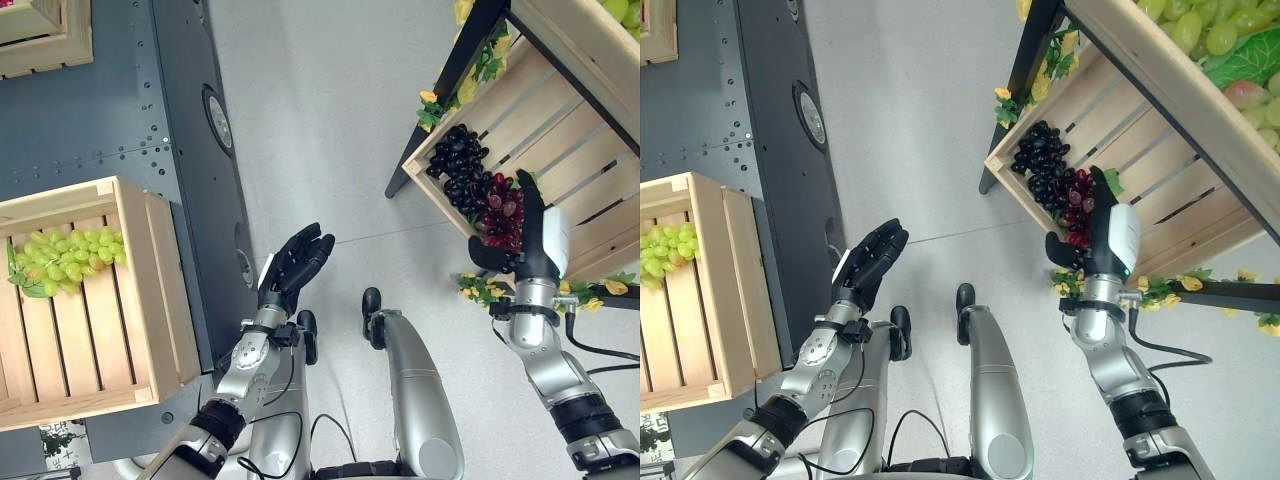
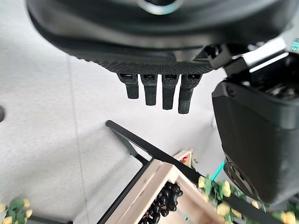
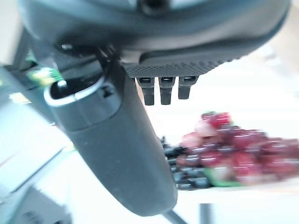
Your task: Pick up the fruits from the basket on one side to the basket on the other side
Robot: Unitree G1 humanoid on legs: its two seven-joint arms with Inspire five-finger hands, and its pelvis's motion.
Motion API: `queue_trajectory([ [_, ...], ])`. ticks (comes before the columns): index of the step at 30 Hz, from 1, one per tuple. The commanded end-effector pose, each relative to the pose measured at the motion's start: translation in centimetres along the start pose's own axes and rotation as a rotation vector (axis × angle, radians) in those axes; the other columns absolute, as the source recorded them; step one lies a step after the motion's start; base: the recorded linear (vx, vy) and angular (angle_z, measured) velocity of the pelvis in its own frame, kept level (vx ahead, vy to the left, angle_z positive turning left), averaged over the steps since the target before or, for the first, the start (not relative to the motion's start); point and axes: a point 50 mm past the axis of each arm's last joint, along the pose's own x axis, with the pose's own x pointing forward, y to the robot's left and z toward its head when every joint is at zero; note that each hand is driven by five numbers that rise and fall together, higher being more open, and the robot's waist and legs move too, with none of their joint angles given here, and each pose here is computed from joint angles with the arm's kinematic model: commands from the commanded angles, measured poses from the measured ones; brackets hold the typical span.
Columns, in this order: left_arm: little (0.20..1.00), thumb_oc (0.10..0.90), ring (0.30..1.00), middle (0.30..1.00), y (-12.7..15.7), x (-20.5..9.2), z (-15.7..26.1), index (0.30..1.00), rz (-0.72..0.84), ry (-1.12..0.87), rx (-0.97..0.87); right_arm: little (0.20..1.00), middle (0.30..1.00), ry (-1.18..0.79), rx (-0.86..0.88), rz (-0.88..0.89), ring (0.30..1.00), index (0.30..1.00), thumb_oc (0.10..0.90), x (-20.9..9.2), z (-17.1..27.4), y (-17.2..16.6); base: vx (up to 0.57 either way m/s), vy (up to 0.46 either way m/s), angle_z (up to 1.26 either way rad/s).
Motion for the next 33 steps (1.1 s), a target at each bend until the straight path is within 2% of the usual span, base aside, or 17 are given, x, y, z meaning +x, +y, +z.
queue_trajectory([
  [1,0.9,0.8,0.9,0.9,-3.1,-0.2,5.0,0.9,-0.043,-0.383,0.093,0.9,0.9,-0.336,-0.004,-0.143,0.9,0.9,0.8,2.5,4.9,-3.0,0.0,0.0,0.0],
  [5,0.9,0.8,0.9,0.9,-2.6,-0.7,9.3,0.9,0.103,-0.67,0.308,0.9,0.9,-0.331,0.042,-0.046,0.9,0.9,0.8,1.8,4.8,-1.3,-0.02,-0.035,0.11],
  [7,0.9,0.8,0.9,0.9,-1.8,-1.1,10.1,0.9,0.161,-0.725,0.351,0.9,0.9,-0.321,0.075,0.014,0.9,0.9,0.8,1.4,4.6,-0.6,-0.01,-0.06,0.18],
  [14,0.9,0.8,0.9,0.9,3.5,-3.2,14.4,0.9,0.493,-0.955,0.406,0.9,0.9,-0.286,0.078,0.095,0.9,0.9,0.8,0.0,3.8,1.0,-0.01,-0.02,0.24],
  [19,0.9,0.8,0.9,0.9,7.7,-4.6,15.6,0.9,0.821,-1.026,0.434,0.9,0.9,-0.242,0.083,0.149,0.9,0.9,0.8,-0.9,3.4,2.2,0.01,0.014,0.17],
  [23,0.9,0.8,0.9,0.9,10.7,-5.4,15.7,0.9,1.017,-1.024,0.574,0.9,0.9,-0.212,0.074,0.184,0.9,0.9,0.8,-1.2,3.3,2.8,0.04,0.038,0.1],
  [28,0.9,0.8,0.9,0.9,13.9,-6.0,14.7,0.9,1.135,-0.877,0.599,0.9,0.9,-0.178,0.048,0.217,0.9,0.9,0.8,-1.8,2.4,3.1,0.06,0.034,0.0],
  [30,0.9,0.8,0.9,0.9,16.3,-6.3,13.6,0.9,1.183,-0.732,0.737,0.9,0.9,-0.159,0.072,0.247,0.9,0.9,0.8,-2.0,2.0,3.2,0.06,0.054,-0.02],
  [32,0.9,0.8,0.9,0.9,17.1,-6.2,13.5,0.9,1.186,-0.675,0.811,0.9,0.9,-0.161,0.085,0.261,0.9,0.9,0.8,-1.9,1.9,3.1,0.02,0.065,-0.02],
  [33,0.9,0.8,0.9,0.9,17.9,-6.0,13.6,0.9,1.182,-0.614,0.904,0.9,0.9,-0.172,0.09,0.284,0.9,0.9,0.8,-1.7,2.0,3.1,0.01,0.106,0.0],
])
